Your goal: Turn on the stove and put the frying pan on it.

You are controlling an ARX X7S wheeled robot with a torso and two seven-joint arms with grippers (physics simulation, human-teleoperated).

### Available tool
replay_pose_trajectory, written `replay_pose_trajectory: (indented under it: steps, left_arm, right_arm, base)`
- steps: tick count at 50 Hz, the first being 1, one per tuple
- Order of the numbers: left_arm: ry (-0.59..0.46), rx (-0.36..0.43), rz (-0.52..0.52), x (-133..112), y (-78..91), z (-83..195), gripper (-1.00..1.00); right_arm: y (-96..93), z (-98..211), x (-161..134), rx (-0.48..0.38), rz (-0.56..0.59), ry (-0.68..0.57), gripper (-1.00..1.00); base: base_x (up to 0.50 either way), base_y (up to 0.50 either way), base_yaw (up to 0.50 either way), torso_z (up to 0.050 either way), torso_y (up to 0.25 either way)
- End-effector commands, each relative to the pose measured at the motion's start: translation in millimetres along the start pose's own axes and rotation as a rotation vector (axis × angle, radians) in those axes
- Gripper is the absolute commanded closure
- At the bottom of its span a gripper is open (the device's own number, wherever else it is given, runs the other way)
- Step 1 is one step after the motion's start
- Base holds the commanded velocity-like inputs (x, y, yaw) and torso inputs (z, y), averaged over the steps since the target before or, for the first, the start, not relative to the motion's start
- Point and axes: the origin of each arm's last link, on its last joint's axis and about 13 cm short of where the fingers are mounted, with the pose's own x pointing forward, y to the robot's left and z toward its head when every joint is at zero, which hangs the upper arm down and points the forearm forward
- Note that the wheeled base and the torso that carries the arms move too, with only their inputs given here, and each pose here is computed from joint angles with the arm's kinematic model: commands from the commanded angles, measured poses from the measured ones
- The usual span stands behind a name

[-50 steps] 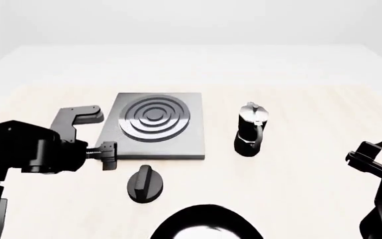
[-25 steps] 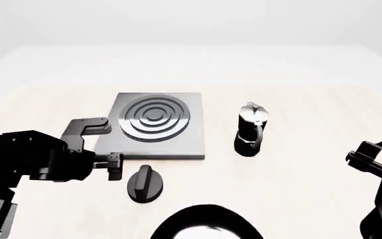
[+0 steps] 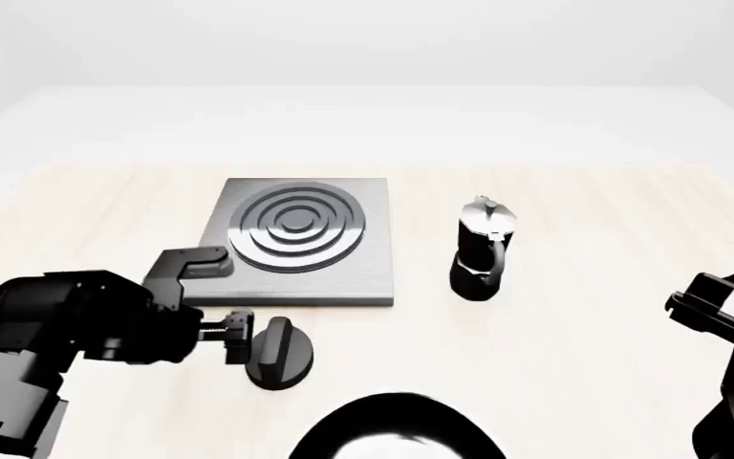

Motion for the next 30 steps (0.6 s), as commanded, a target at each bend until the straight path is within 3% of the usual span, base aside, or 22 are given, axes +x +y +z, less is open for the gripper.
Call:
replay_pose_trajectory:
  steps: [1,18,30]
  left_arm:
    - [0.013,0.001,-0.016,9.8,0.2,-3.3,-1.0]
    - [0.04,0.008,-0.017,18.2,-0.2,-7.1,-1.0]
    - [0.057,0.082,0.015,-3.9,-3.8,-6.2,-1.0]
  right_arm:
    - [-0.5,0.8,-0.5,0.002,-0.001,-0.001,-1.0]
    - [-2.0,3.9,-0.6,0.006,-0.004,-0.006,-1.0]
    - [-2.0,3.1,-0.6,0.004,-0.005,-0.005,-1.0]
  base:
    - [0.0,0.0,0.0,0.0,0.0]
    - [0.0,0.0,0.0,0.0,0.0]
    - [0.0,0.0,0.0,-0.001,0.0]
